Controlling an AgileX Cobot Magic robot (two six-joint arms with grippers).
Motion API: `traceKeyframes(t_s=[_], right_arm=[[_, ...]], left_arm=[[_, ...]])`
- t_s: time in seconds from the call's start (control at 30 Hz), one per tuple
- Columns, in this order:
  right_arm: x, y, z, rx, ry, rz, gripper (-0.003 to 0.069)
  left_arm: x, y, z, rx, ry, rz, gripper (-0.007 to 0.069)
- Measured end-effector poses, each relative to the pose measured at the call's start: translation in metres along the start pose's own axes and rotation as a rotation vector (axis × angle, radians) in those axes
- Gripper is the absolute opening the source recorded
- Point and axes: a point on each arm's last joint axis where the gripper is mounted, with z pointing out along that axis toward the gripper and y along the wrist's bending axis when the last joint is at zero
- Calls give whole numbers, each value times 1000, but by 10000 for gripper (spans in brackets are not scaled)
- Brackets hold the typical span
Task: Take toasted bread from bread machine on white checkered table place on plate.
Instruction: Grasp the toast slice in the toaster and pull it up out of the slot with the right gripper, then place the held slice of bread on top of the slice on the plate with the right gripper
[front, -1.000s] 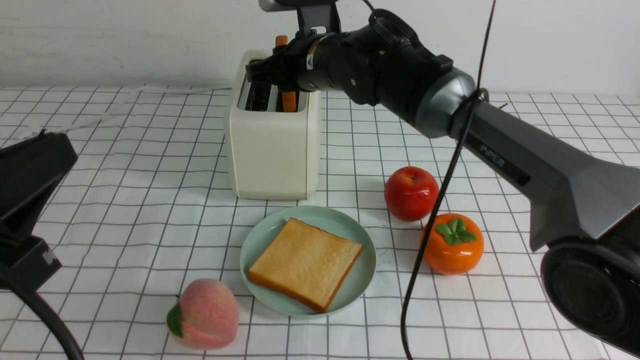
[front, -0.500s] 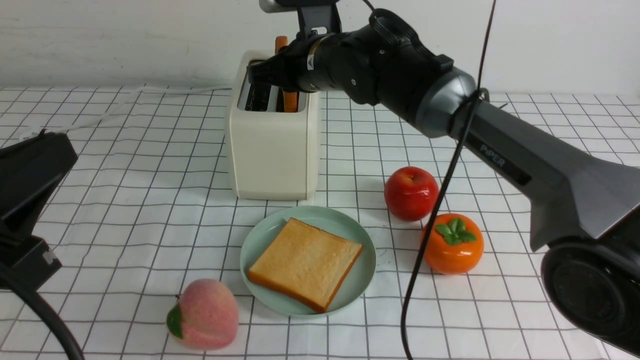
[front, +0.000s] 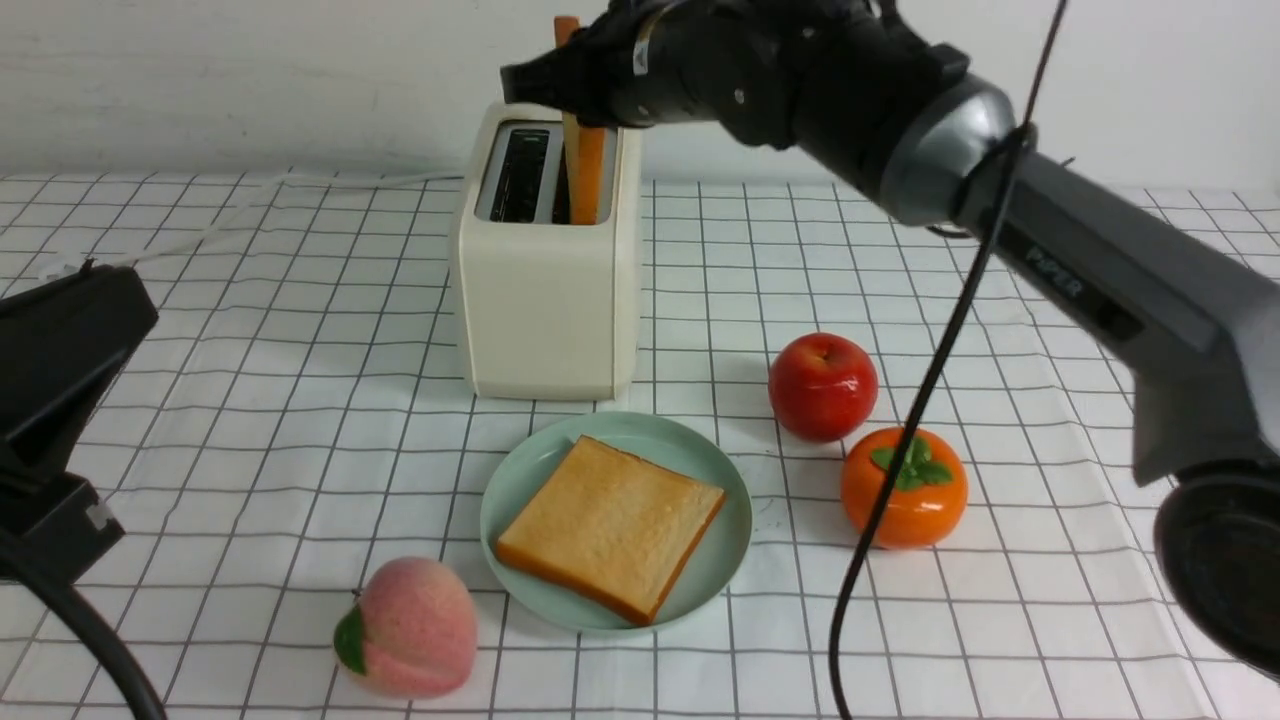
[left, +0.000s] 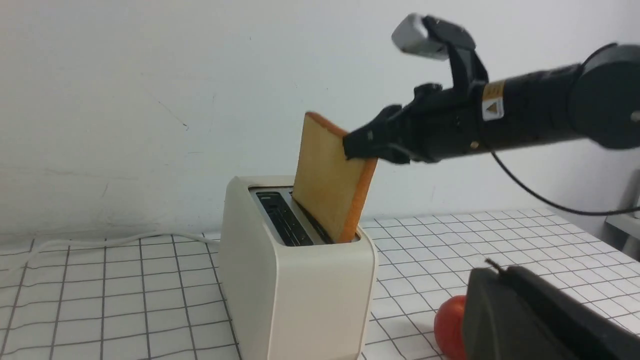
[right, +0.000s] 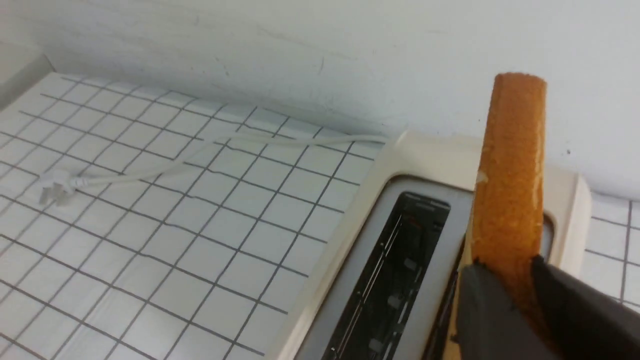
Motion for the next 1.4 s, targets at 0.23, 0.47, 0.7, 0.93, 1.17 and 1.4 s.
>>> traceKeyframes(t_s=[0.23,0.47,0.7,0.93,1.17,1.4], right_arm=[[-41,14,-81,-93,105,-29,95],[-34,35,-139,-344,408,-151,95],[-33,40,-158,-415,448,-155,95],[26,34,-132,-454,662,-52,95],[84,-11,-96,-474,718,169,95],[114,-58,-81,-624,506,445,95]], left_arm=[[3,-1,0,12,12,-33,-13],[37,4,0,-3,119,-100,-13],[45,3,0,11,147,-135,-13],[54,2,-1,33,174,-143,-13],[72,4,-3,35,227,-124,-13],[83,0,-5,90,263,-128,-13]])
